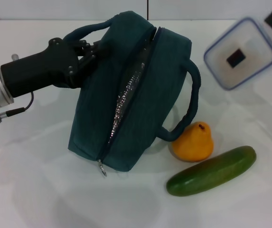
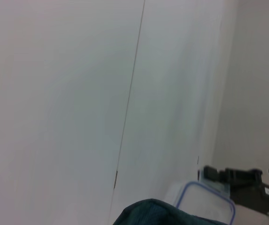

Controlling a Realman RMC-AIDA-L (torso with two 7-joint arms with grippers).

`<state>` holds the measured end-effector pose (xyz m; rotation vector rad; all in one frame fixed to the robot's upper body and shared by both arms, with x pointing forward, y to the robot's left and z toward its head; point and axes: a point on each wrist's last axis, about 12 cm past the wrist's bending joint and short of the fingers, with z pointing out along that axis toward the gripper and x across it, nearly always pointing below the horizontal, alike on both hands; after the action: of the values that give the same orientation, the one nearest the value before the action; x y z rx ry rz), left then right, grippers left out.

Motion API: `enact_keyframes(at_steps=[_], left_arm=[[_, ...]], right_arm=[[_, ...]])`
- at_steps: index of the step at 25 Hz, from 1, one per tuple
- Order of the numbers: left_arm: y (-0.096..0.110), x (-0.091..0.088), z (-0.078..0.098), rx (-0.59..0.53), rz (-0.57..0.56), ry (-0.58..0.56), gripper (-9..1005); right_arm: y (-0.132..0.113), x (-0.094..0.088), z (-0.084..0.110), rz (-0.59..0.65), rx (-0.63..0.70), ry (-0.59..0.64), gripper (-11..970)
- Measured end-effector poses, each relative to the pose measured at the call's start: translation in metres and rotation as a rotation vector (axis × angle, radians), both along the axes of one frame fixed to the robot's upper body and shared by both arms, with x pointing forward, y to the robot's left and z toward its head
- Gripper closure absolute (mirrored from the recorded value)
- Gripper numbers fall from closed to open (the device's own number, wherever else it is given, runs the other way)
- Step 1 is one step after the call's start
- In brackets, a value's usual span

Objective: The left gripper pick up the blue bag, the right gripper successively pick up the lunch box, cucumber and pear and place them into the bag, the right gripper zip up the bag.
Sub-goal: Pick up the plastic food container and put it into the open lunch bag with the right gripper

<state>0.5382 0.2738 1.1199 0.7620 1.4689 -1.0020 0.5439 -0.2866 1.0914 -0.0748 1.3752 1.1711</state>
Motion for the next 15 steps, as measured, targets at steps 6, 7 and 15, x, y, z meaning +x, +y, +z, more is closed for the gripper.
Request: enact_keyframes(at_steps=[6,7,15], left_arm=[[-0.001,0.001,0.000,0.005,-0.001,0.002,950],[-0.001,0.001,0.000,0.005,-0.001,0.002,951],[-0.002,0.002,0.000,0.008,-0.004,0.003,951]], right_arm=[[0.013,0.025,0.037,0.095,0.028,-0.092,863],[0.017,0.030,0.045,0.114,0.030,-0.114,863],[0.068,0.064,0.097,0.297,0.048,-0.226,864]])
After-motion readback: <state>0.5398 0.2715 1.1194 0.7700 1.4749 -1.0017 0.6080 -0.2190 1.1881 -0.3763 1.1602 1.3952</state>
